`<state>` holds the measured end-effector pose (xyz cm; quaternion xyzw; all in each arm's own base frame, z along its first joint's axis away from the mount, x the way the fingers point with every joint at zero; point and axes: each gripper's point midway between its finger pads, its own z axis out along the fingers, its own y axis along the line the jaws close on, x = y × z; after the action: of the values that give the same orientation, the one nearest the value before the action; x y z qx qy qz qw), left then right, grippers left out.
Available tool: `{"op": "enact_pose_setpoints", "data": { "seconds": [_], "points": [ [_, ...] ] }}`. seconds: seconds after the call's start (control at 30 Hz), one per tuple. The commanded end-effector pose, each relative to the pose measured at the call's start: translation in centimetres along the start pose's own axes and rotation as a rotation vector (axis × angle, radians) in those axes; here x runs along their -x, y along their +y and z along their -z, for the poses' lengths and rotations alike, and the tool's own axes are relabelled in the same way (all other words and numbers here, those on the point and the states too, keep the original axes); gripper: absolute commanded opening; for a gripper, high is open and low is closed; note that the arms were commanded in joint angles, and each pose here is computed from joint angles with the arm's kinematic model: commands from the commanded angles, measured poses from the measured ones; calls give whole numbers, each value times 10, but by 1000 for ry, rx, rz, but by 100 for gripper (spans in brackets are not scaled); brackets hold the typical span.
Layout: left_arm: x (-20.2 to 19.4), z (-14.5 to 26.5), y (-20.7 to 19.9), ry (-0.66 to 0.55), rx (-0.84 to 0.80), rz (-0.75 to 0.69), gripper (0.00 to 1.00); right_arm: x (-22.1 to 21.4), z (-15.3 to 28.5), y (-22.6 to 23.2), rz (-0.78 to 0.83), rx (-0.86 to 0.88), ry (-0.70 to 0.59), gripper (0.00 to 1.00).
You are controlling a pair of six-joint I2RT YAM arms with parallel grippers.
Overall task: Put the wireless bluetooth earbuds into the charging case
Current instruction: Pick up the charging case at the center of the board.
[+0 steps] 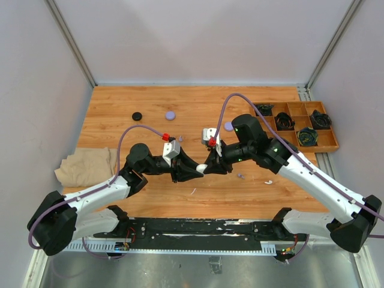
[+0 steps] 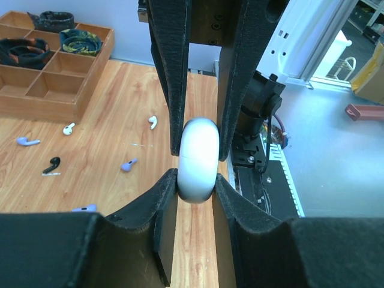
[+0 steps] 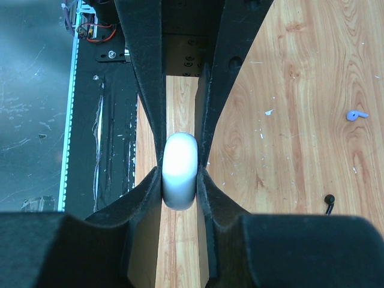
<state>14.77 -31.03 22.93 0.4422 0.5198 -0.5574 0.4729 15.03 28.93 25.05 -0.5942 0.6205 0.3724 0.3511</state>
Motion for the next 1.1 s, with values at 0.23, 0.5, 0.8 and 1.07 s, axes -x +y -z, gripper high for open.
{"op": "enact_pose_setpoints", "data": {
  "seconds": [0.23, 0.5, 0.8, 1.07],
  "points": [
    [22, -3, -6, -48, -28, -69, 12, 9, -4, -6, 69, -36, -15, 15],
    [18, 4, 5, -67, 71, -88, 0, 20, 4, -14, 100, -111, -61, 45],
    [24, 17, 15, -149, 189, -118, 0, 32, 17, -29, 161, -253, -153, 68],
    [37, 25, 22, -207, 269, -138, 0, 49, 16, -22, 217, -254, -227, 77]
  ]
}}
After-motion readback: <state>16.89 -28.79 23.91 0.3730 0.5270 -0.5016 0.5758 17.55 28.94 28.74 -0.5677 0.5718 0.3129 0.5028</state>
